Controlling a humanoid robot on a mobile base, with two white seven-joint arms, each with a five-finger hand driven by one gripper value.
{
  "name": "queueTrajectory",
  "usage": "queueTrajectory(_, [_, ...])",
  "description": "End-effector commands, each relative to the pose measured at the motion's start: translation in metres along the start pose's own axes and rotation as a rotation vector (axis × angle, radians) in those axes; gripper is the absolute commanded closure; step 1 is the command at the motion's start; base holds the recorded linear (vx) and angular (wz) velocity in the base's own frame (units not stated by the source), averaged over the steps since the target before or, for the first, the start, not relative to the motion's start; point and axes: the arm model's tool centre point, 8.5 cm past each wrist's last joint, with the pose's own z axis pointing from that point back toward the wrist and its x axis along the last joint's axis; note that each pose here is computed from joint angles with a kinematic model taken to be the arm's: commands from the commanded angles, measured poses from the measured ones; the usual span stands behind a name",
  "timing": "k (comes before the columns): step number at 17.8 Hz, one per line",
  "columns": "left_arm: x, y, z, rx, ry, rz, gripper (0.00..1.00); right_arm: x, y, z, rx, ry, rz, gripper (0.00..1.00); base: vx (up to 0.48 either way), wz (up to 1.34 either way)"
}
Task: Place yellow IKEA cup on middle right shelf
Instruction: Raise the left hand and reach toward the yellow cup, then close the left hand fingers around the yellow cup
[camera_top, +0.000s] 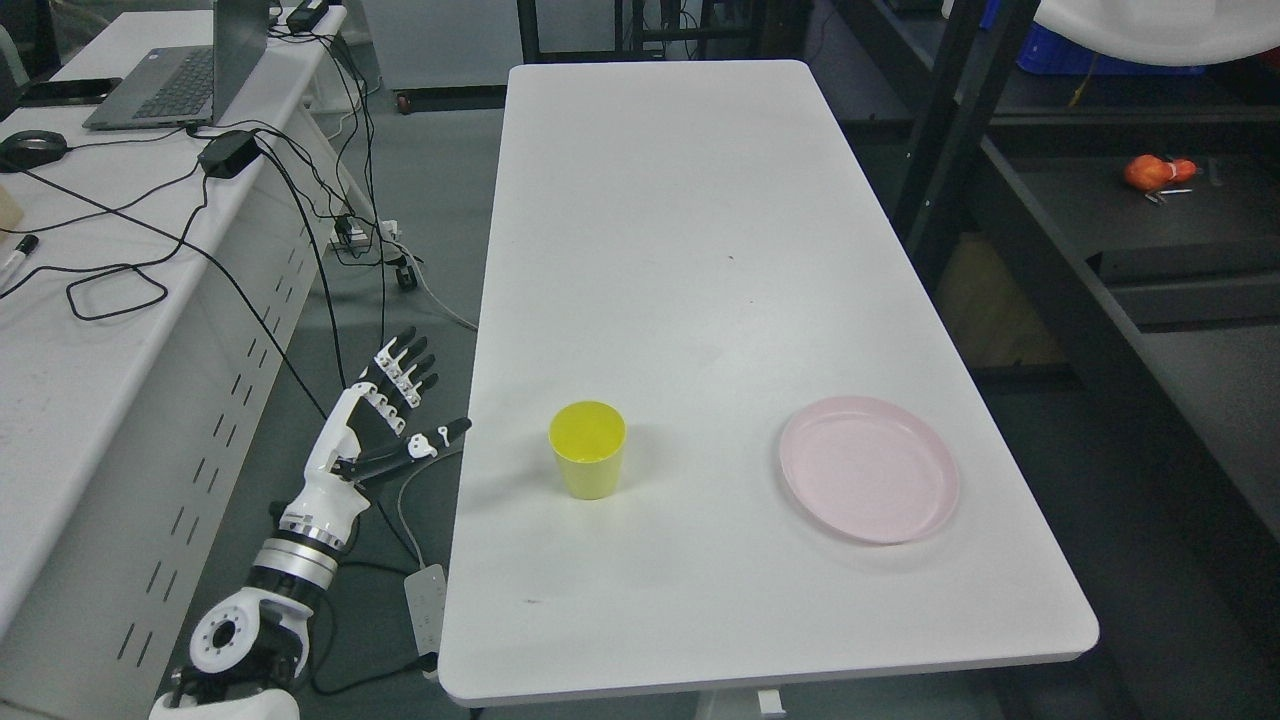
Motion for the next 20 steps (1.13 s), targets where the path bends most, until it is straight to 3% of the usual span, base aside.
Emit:
queueTrajectory(1, [-0.041,-0.042,-0.012,-0.153,0.135,-0.021,0.01,-0.009,-0.01,-0.001,-0.012,0.015,-0.003,0.01,0.0,0.0])
queueTrajectory(4, [-0.041,-0.045,-0.022,-0.168,0.161,-0.104,0.01,-0.009,-0.01,-0.001,-0.012,0.015,-0.003,0.01,0.0,0.0])
queueTrajectory(17, [-0.052,-0.101,-0.034,-0.383,0.184,-0.135,0.01,-0.009,-0.01,-0.001,-0.012,0.015,-0.003,0.0,0.0,0.0])
queueTrajectory(20, [-0.063,-0.094,-0.042,-0.364,0.232,-0.141,0.01,-0.009,-0.01,-0.001,-0.012,0.015,-0.003,0.01,0.0,0.0])
